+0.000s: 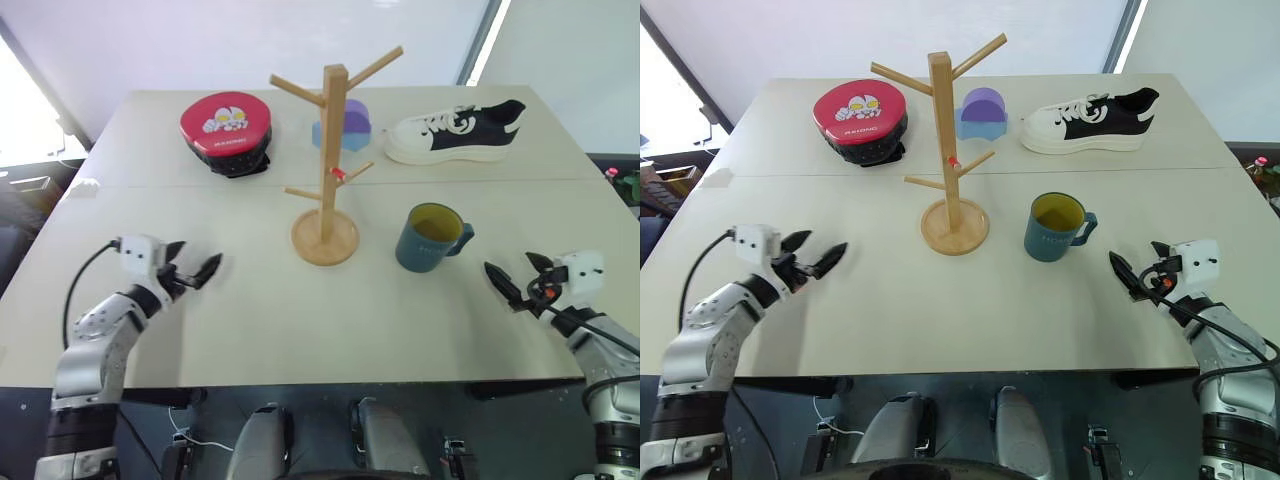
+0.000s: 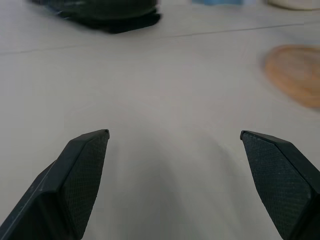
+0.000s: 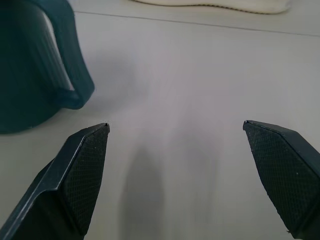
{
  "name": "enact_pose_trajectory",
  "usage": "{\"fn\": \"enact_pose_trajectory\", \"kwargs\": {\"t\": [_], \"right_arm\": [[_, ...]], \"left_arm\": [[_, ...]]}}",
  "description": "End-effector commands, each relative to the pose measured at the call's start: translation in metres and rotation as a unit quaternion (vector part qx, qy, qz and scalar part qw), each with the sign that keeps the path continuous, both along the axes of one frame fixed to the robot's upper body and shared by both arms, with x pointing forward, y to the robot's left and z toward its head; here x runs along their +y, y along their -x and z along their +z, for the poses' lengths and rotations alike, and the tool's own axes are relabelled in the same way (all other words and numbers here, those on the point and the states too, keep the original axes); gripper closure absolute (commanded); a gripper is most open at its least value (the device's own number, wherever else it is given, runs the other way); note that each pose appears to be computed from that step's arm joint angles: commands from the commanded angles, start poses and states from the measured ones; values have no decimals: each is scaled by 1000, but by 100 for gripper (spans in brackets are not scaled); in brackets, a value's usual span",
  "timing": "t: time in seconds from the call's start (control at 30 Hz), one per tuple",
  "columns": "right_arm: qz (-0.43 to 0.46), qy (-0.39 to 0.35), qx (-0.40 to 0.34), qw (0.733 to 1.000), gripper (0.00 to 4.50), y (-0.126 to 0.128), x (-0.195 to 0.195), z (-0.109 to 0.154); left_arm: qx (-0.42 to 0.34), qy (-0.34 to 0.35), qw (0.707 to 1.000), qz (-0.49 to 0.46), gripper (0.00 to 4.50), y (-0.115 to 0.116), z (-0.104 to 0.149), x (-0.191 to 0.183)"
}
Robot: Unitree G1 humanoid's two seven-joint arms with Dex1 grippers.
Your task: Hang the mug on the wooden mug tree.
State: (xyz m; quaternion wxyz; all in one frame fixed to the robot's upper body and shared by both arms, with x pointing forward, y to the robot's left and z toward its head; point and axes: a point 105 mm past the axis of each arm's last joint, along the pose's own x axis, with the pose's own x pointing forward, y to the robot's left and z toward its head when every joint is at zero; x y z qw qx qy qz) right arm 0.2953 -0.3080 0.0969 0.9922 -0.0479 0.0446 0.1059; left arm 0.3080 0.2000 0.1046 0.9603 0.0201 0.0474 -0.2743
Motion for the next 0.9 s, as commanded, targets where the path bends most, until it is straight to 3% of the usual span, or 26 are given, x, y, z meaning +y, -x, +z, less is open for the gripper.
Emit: {"fn": "enact_pose_trajectory", "kwargs": {"t": [0.03, 0.13, 0.33, 0.9], "right_arm": [[14, 12, -44, 999, 5, -3, 11, 23], [18, 18, -54, 998, 5, -3, 19, 25], [21, 8, -61, 998, 5, -5, 30, 24], [20, -2, -70, 997, 5, -25, 37, 18]], "left_arm": [[-23, -12, 991, -130, 0, 20, 12, -55], [-37, -24, 974, -223, 0, 37, 15, -99], [-54, -13, 950, -307, 0, 52, 28, -138], [-62, -8, 949, -310, 0, 51, 35, -142]]}}
